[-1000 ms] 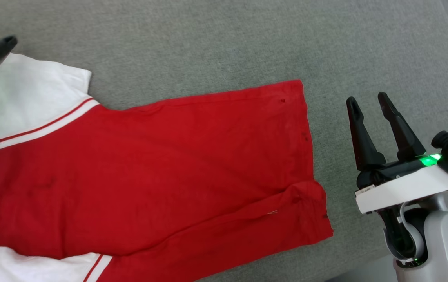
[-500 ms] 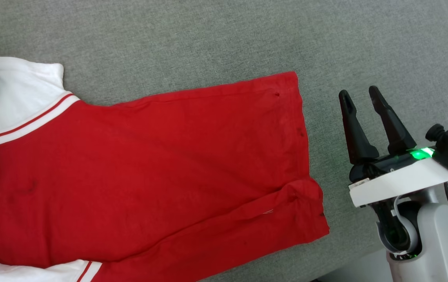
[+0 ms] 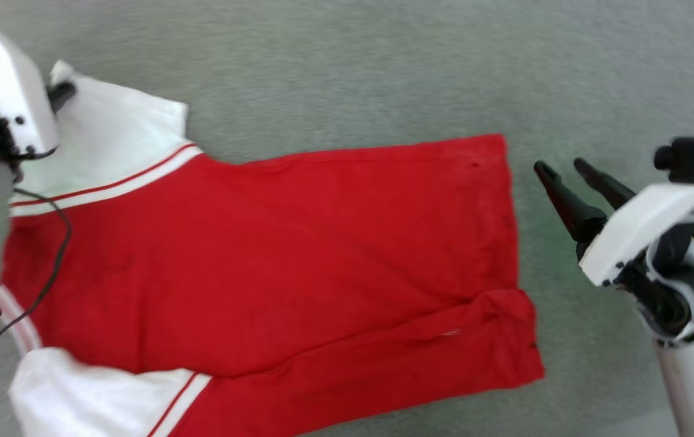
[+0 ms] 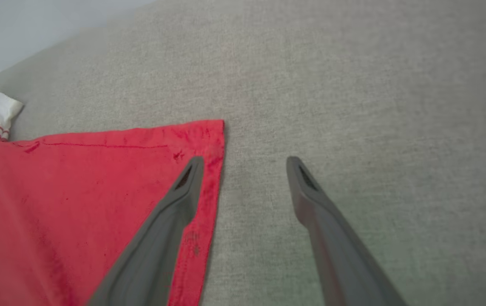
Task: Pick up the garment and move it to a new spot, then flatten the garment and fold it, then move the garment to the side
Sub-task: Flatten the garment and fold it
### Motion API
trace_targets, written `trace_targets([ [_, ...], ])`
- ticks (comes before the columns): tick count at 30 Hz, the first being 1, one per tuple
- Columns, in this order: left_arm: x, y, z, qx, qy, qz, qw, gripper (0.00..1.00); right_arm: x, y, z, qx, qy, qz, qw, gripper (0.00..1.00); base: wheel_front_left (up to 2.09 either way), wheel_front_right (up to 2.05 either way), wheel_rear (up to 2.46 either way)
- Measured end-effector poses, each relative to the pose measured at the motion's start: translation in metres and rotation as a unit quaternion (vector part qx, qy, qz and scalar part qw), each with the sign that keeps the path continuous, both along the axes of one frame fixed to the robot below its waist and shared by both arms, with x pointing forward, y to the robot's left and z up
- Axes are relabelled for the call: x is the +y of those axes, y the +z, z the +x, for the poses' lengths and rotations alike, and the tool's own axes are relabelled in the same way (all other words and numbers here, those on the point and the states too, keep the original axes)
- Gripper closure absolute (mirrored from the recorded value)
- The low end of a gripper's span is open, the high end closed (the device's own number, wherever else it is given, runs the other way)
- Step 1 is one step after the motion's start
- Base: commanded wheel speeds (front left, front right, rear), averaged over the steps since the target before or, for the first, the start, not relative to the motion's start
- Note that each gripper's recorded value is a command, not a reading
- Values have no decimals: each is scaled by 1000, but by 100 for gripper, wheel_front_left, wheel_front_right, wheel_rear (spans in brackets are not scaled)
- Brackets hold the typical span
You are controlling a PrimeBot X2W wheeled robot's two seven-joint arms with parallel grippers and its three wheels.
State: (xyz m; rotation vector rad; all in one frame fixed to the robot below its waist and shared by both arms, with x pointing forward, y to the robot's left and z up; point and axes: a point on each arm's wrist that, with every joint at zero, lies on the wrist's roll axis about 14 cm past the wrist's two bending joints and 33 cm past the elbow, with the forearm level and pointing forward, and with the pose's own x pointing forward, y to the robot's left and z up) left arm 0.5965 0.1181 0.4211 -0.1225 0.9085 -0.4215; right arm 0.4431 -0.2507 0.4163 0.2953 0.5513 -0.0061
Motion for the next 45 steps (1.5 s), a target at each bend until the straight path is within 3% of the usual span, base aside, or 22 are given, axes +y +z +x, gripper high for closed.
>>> trace_targets([
  [7, 13, 31, -5, -54, -7, 5, 999, 100, 29, -20, 28, 119, 84, 1, 989, 0, 0, 0, 0],
  [14, 22, 20, -11, -55, -6, 6, 998, 100, 49, -52, 39, 219, 127, -4, 967, 0, 0, 0, 0],
  [15, 22, 19, -12, -55, -6, 5, 998, 100, 51, -55, 39, 230, 131, -3, 964, 60, 0, 0, 0],
  [16, 23, 19, -12, -56, -5, 4, 998, 100, 51, -57, 39, 238, 136, -10, 962, 100, 0, 0, 0],
  [23, 30, 23, -17, -63, 7, -5, 998, 100, 58, -56, 39, 253, 152, -16, 955, 100, 0, 0, 0],
  [30, 44, 54, -26, -116, 40, -33, 992, 100, 61, -7, 58, 163, 158, -47, 973, 100, 0, 0, 0],
  [38, 65, 78, -76, -166, 97, -84, 978, 100, 55, 37, 37, 80, 137, -44, 986, 100, 0, 0, 0],
  [45, 83, 67, -147, -172, 153, -107, 967, 100, 48, 36, -9, 61, 111, -19, 992, 100, 0, 0, 0],
])
